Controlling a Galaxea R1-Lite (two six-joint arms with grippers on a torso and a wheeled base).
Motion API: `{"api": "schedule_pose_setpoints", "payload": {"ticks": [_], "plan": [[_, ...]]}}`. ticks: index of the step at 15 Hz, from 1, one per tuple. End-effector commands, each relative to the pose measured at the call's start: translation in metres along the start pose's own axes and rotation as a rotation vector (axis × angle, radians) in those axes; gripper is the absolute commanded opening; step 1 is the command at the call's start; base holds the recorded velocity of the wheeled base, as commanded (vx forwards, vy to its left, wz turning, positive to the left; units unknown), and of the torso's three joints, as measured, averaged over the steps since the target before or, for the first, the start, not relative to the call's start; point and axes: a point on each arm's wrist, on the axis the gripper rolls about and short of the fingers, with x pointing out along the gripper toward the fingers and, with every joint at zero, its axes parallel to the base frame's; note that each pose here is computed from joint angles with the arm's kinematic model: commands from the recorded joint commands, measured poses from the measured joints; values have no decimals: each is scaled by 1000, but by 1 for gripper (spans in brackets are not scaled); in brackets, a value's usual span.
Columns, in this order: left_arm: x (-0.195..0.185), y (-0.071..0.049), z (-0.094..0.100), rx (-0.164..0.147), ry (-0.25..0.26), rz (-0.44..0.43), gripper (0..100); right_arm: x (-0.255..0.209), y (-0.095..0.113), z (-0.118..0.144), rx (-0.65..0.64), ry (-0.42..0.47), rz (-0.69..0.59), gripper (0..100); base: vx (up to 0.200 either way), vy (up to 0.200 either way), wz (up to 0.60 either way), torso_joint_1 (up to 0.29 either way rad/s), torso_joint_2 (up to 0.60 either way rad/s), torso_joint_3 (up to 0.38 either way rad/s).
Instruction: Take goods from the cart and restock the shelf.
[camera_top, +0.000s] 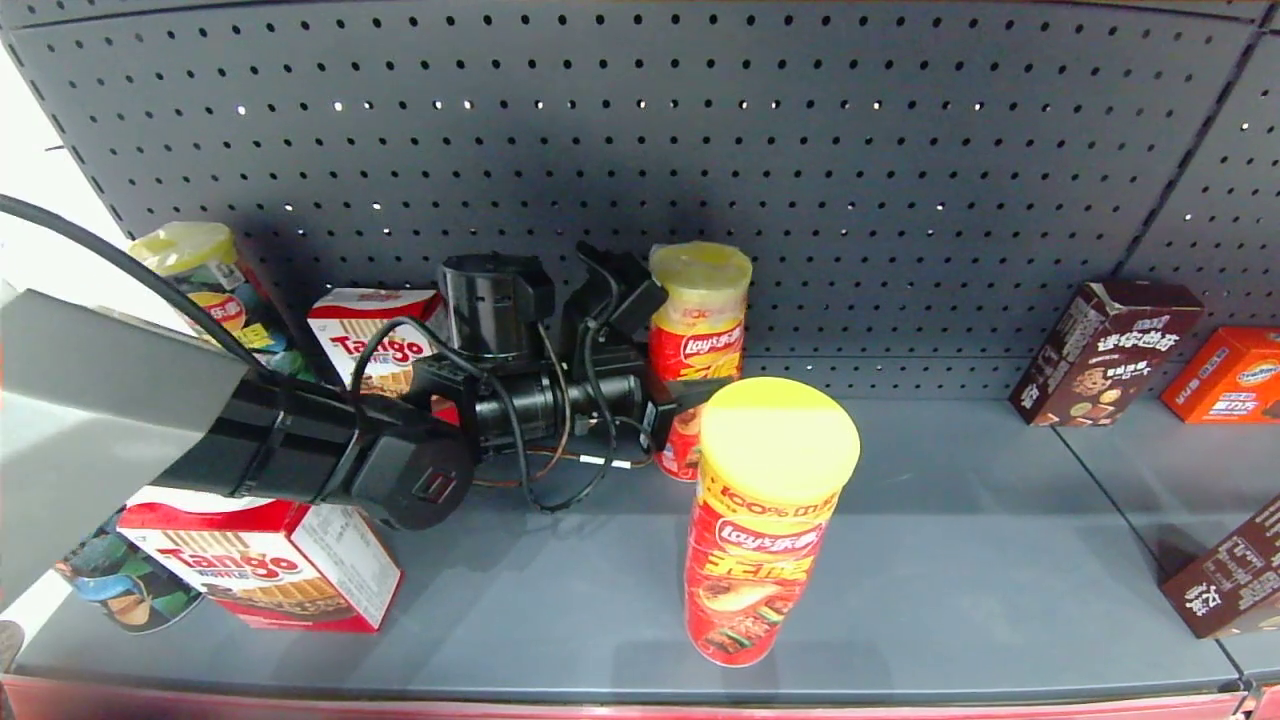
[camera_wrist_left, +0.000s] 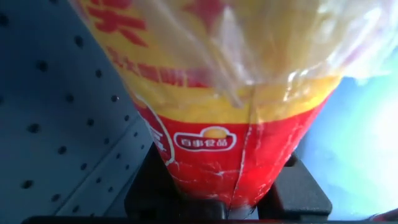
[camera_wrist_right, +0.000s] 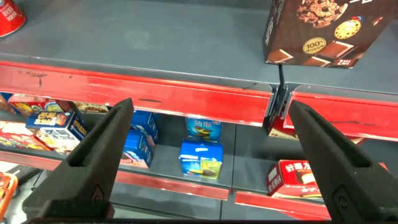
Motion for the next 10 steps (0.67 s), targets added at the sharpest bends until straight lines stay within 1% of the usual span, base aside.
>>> {"api": "schedule_pose_setpoints", "payload": {"ticks": [1,2,4,6,7,9,10], "plan": [[4,1,-8,-6,7,-2,0,0,0,0,0,2,0,100,0,0,0,0,0,0],[5,2,-10,-3,2,3,100,0,0,0,0,2,0,100,0,0,0,0,0,0],[5,3,-10,-1,-4,6,100,0,0,0,0,2,0,100,0,0,0,0,0,0],[0,3,-5,6,-12,13,100,0,0,0,0,2,0,100,0,0,0,0,0,0],[-7,1,4,14,-25,18,100,0,0,0,0,2,0,100,0,0,0,0,0,0],[-23,-5,15,20,-35,23,100,0,0,0,0,2,0,100,0,0,0,0,0,0],[-34,-11,21,21,-37,24,100,0,0,0,0,2,0,100,0,0,0,0,0,0]]}}
